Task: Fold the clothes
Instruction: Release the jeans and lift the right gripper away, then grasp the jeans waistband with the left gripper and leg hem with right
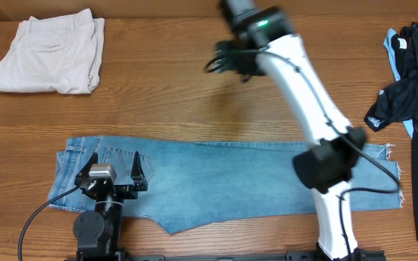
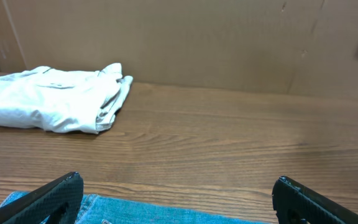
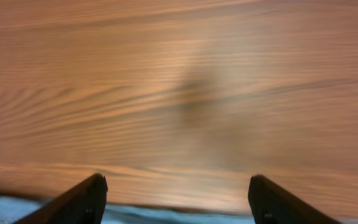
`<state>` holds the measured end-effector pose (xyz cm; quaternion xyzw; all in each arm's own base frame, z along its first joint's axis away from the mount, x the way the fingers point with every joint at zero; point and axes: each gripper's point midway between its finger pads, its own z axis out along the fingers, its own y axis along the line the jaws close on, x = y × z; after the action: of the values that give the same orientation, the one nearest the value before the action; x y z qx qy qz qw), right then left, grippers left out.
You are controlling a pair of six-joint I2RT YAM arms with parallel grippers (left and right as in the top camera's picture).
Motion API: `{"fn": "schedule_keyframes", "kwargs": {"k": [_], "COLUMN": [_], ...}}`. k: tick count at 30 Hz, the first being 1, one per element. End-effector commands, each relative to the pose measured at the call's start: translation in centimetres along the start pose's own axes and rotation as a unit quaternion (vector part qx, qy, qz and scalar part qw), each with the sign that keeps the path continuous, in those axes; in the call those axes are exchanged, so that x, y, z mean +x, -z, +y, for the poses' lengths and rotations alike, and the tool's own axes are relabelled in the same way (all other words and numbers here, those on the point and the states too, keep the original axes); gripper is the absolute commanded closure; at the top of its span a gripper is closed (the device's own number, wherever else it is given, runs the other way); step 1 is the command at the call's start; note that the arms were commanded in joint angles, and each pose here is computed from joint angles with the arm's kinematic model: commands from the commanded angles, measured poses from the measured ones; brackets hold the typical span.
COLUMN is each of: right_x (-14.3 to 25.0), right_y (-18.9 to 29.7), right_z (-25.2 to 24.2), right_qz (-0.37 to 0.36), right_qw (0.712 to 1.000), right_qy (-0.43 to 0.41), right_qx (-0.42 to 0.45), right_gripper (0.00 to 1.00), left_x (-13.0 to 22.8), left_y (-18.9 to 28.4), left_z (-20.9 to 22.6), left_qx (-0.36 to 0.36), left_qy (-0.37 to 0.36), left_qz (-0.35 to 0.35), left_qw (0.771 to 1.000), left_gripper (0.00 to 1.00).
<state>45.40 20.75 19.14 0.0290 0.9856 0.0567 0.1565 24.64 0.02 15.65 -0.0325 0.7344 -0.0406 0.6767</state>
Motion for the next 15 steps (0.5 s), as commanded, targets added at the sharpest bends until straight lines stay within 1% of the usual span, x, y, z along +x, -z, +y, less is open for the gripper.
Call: {"fn": "schedule_keyframes", "kwargs": {"k": [1, 3, 8, 12, 15], "right_x": [-1.7, -1.0, 0.5, 1.8, 3.7], "right_y": [9.3, 11.8, 15.4, 18.1, 19.6], "right_z": [-4.7, -6.6, -9.7, -10.7, -10.8], "right_qz": [-0.094, -0.100, -0.109, -0.128, -0.130], "right_qw": [0.994, 0.993, 0.990, 0.986, 0.987], "right_qy": [-0.028, -0.041, -0.073, -0.095, -0.091], "right_qx": [0.039, 0.046, 0.055, 0.048, 0.039], "right_gripper": [0.21, 0.20, 0.19, 0.19, 0.16], "left_x": [0.1, 0.1, 0.1, 0.1, 0.1], "left_y": [0.0, 0.0, 0.0, 0.0, 0.0], "left_z": [0.1, 0.1, 0.1, 0.1, 0.0], "left_qx": [-0.003, -0.003, -0.003, -0.003, -0.002], "left_qy": [-0.009, -0.009, -0.009, -0.009, -0.009], "left_qz": [-0.002, -0.002, -0.002, -0.002, -0.002], "left_qw": [1.000, 1.000, 1.000, 1.000, 1.000], "left_gripper": [0.00, 0.00, 0.00, 0.00, 0.00]}}
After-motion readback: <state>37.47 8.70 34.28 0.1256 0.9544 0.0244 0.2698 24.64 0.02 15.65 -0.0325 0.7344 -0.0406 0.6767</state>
